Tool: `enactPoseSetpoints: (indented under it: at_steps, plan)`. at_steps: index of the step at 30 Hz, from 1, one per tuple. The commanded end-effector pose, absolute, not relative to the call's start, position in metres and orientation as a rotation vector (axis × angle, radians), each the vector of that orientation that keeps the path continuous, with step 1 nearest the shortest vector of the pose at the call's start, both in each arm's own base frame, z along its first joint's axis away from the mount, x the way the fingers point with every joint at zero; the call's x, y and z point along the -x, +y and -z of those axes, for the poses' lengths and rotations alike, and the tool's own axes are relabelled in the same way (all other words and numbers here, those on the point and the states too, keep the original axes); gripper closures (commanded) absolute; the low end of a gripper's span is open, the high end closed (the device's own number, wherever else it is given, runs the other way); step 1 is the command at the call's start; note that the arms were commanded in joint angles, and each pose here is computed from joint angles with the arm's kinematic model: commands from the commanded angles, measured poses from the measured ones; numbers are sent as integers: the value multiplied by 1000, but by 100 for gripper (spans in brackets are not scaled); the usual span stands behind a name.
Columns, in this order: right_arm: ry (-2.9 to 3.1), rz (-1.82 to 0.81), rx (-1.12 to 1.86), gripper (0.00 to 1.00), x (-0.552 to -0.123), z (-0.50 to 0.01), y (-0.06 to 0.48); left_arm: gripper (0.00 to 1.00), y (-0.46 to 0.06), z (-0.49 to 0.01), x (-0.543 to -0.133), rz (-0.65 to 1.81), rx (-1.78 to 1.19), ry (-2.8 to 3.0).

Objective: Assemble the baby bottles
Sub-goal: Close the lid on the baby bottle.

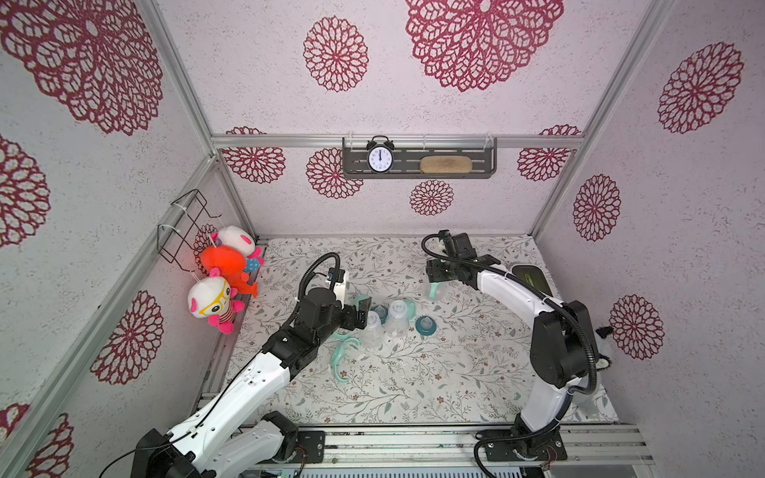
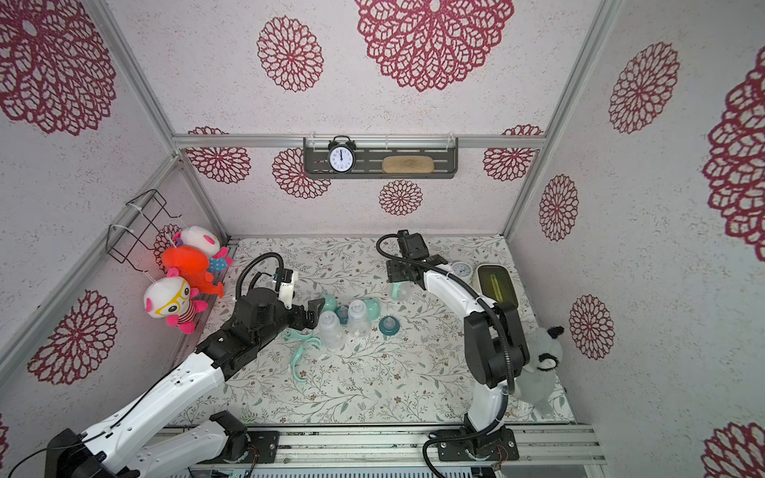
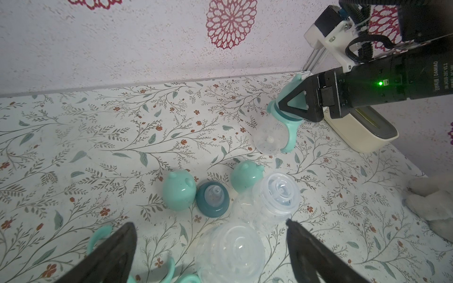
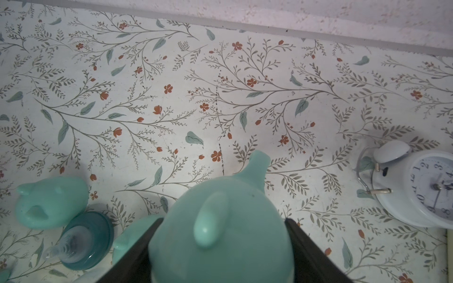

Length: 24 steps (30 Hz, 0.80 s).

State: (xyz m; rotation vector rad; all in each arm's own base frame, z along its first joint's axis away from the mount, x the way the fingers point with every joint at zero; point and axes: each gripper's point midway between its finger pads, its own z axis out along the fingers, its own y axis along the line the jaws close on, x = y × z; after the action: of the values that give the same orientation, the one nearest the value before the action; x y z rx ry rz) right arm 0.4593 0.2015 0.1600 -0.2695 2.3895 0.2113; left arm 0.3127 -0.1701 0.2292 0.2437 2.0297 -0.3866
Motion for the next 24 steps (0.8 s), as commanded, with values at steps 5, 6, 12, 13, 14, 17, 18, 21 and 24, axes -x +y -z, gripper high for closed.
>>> enactPoseSetpoints:
  at_steps: [5, 6, 12, 13, 14, 17, 18, 21, 24]
  plan:
    - [2577, -188, 287, 25, -431, -124, 196, 2, -166, -230, -312, 385, -231, 2026]
    - [2569, -183, 285, 24, -433, -128, 196, 2, -166, -230, -312, 384, -230, 2025]
    - [2532, -158, 280, 23, -447, -148, 197, 2, -166, -231, -313, 384, -231, 2024]
    - [2528, -155, 277, 23, -450, -151, 197, 2, -166, -230, -313, 384, -229, 2024]
    - [2525, -153, 276, 23, -451, -153, 197, 2, -166, -230, -313, 384, -229, 2025]
    - [2515, -155, 283, 22, -454, -158, 199, 2, -167, -230, -314, 382, -234, 2028]
    - [2514, -151, 283, 22, -455, -159, 199, 2, -167, -229, -314, 380, -235, 2029]
    - [2522, -137, 283, 22, -455, -159, 197, 2, -166, -229, -314, 377, -234, 2029]
    - [2517, -144, 282, 22, -454, -161, 197, 2, -167, -229, -315, 380, -234, 2026]
